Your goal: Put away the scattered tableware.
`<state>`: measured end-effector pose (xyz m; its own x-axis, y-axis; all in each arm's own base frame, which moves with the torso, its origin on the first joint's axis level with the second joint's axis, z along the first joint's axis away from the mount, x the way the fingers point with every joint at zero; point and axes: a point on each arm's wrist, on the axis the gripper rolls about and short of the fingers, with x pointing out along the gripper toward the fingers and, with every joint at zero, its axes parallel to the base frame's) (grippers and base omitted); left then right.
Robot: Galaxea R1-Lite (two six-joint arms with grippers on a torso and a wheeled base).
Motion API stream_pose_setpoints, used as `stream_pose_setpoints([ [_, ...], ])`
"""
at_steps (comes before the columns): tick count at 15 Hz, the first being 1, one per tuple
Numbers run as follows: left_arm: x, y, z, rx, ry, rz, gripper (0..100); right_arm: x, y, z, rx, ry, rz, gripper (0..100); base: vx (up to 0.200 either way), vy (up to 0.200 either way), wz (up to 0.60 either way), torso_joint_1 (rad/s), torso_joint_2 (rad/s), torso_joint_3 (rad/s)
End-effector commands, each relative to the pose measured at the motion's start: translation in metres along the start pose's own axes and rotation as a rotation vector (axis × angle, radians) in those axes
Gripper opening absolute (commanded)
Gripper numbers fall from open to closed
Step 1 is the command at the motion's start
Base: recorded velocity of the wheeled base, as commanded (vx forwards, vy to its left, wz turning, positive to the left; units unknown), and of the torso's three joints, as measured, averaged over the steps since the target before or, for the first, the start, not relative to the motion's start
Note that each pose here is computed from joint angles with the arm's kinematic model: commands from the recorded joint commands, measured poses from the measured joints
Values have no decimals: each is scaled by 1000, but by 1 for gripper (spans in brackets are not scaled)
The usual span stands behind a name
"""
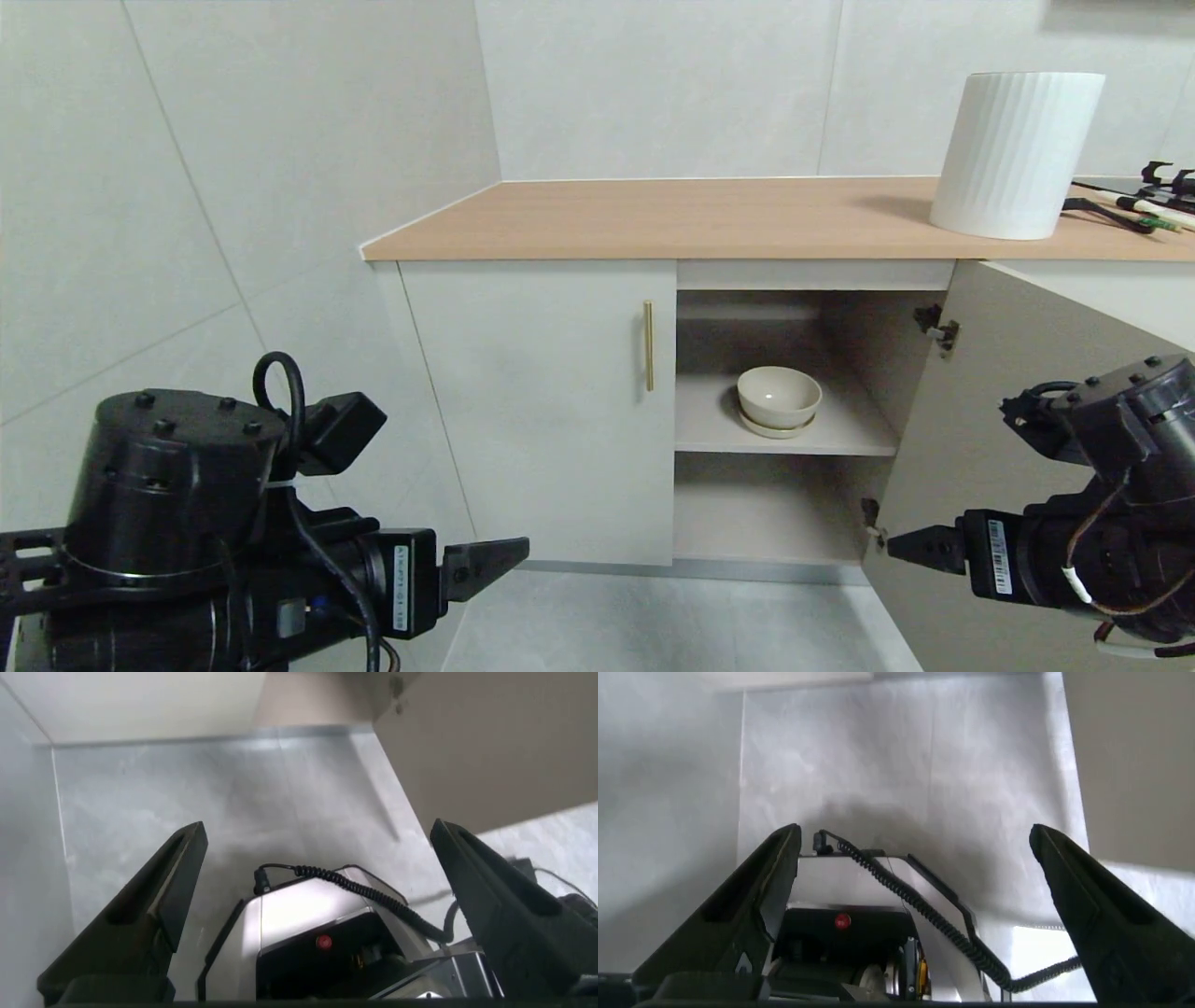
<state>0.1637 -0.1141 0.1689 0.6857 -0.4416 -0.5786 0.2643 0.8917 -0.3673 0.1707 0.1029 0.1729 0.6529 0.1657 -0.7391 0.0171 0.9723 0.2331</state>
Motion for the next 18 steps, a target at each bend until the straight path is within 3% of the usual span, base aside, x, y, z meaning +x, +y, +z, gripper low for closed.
stream_pose_setpoints([
  [1,1,0,0,0,5,2,100,2,0,-1,-3,8,-4,100,-200,0,0,7,-2,-2],
  [6,4,1,-1,0,14,7,100,1,0,-2,-6,8,-1,100,-200,0,0,3,1,-1],
  [16,4,1,-3,3,22,6,100,2,-1,-3,-20,14,-5,100,0,0,0,0,0,0],
  [18,4,2,-4,23,27,10,100,1,-1,-4,-22,13,-7,100,0,-100,0,1,-1,6],
])
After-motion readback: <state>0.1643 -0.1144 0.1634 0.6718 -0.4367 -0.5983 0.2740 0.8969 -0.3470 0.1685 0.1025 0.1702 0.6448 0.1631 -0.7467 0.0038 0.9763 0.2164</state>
